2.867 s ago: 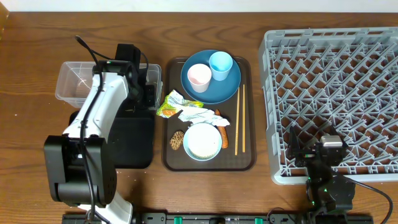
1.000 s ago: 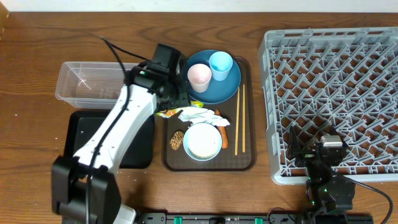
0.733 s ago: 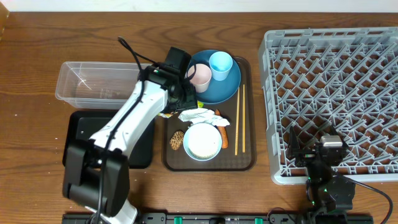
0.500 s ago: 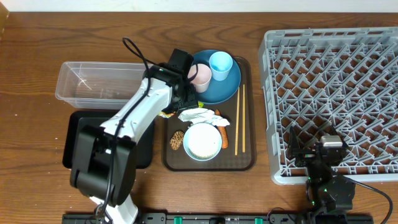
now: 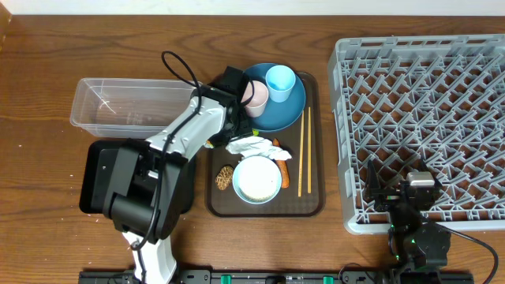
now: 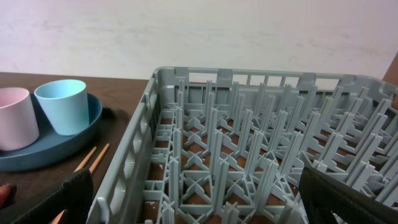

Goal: Sort waste into correct bins and load items into the dishwasher rack
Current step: 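Lower the left gripper and pinch the snack wrapper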

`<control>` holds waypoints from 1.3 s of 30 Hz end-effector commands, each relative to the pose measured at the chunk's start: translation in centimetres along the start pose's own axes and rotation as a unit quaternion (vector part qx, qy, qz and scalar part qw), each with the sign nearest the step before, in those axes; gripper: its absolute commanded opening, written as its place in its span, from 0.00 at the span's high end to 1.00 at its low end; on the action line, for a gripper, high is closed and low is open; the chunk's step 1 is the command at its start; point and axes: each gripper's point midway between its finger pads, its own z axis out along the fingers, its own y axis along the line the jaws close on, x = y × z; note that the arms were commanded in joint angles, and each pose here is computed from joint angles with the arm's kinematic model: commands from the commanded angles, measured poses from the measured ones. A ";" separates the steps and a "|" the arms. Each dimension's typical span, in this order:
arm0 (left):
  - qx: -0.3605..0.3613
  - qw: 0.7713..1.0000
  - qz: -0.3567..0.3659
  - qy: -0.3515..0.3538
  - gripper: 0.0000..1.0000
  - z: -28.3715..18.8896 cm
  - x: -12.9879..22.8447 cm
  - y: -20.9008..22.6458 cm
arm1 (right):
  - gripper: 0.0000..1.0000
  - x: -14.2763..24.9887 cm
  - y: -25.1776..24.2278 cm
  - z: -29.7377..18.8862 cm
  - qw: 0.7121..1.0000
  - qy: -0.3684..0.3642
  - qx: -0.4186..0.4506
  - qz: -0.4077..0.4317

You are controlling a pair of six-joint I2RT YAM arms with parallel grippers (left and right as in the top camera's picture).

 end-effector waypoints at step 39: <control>-0.016 1.000 -0.024 -0.006 0.78 1.4 0.4 1.2 | 0.01 0.1 -0.1 0.0 1.000 0.001 0.001 -0.004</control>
